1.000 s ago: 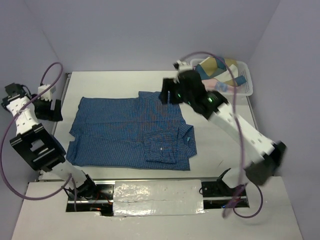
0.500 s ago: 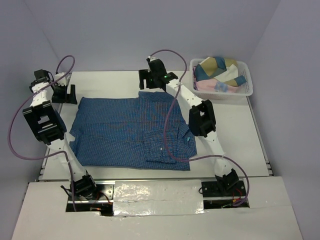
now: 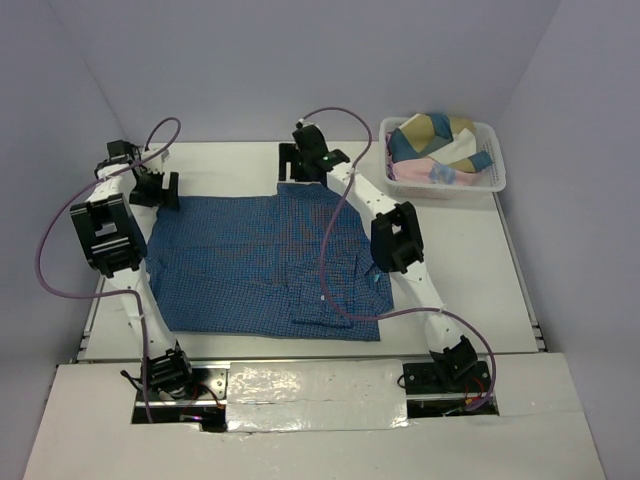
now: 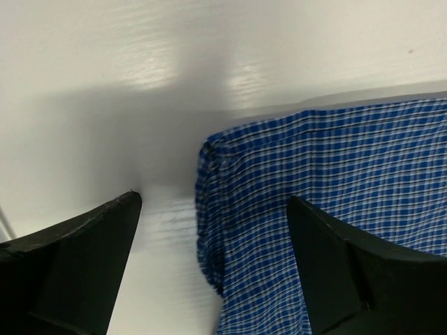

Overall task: Fold and stack the long sleeve shirts
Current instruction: Fold the shirt

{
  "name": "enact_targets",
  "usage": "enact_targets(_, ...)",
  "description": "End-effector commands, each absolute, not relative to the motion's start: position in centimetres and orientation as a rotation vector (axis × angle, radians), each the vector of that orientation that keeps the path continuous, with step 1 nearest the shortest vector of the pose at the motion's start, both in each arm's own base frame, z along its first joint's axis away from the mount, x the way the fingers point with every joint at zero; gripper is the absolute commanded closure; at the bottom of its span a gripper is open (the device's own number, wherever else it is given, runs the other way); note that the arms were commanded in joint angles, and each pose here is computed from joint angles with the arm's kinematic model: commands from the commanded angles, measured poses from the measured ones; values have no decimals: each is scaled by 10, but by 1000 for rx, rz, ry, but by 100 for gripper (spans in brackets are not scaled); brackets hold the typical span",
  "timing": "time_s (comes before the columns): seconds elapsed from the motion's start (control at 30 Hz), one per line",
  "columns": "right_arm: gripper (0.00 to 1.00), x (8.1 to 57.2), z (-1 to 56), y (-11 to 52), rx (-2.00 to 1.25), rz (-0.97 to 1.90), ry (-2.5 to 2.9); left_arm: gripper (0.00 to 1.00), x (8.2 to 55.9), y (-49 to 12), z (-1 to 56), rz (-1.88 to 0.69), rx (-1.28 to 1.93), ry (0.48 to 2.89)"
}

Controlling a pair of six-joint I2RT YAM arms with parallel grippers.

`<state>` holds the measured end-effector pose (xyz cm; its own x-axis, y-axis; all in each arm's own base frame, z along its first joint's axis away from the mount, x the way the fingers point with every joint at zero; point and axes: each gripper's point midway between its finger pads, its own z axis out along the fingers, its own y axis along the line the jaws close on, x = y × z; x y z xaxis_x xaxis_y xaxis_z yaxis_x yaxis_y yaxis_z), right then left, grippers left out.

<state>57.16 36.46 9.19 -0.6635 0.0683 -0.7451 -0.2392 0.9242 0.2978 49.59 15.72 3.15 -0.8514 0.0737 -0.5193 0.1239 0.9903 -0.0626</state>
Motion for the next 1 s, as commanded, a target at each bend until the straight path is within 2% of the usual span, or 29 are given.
enact_targets(0.0,14,544,76,362,-87,472,2369,1,502,141,24,-188,144,2588)
enact_targets(0.1,15,548,82,341,23,608,2386,1,504,142,24,-182,140,2591)
enact_targets(0.2,13,567,105,316,40,516,2325,2,503,140,24,-195,149,2588)
enact_targets(0.3,13,572,105,310,32,496,2332,10,501,130,25,-264,162,2577)
enact_targets(0.33,13,570,102,313,24,497,2342,10,501,127,26,-287,168,2571)
enact_targets(0.53,14,550,53,318,-14,429,2439,40,493,101,32,-424,235,2541)
enact_targets(0.63,24,545,40,324,-27,436,2469,54,489,95,29,-456,260,2544)
enact_targets(0.67,33,543,37,327,-33,438,2473,59,487,93,27,-470,262,2550)
enact_targets(0.7,37,540,37,333,-52,464,2477,73,487,92,26,-479,266,2550)
enact_targets(0.73,40,539,37,334,-55,467,2478,82,486,91,26,-483,269,2550)
enact_targets(0.77,54,539,38,332,-53,466,2478,91,486,90,27,-488,271,2551)
enact_targets(0.8,63,540,40,332,-53,466,2471,98,485,91,26,-490,268,2553)
enact_targets(0.87,85,540,47,326,-45,450,2459,100,485,89,31,-492,286,2542)
enact_targets(0.9,89,539,55,324,-49,454,2445,100,484,89,33,-494,296,2534)
enact_targets(0.93,98,538,60,323,-58,454,2437,100,487,87,44,-486,312,2504)
enact_targets(0.97,100,538,64,321,-59,454,2428,100,485,87,46,-486,321,2493)
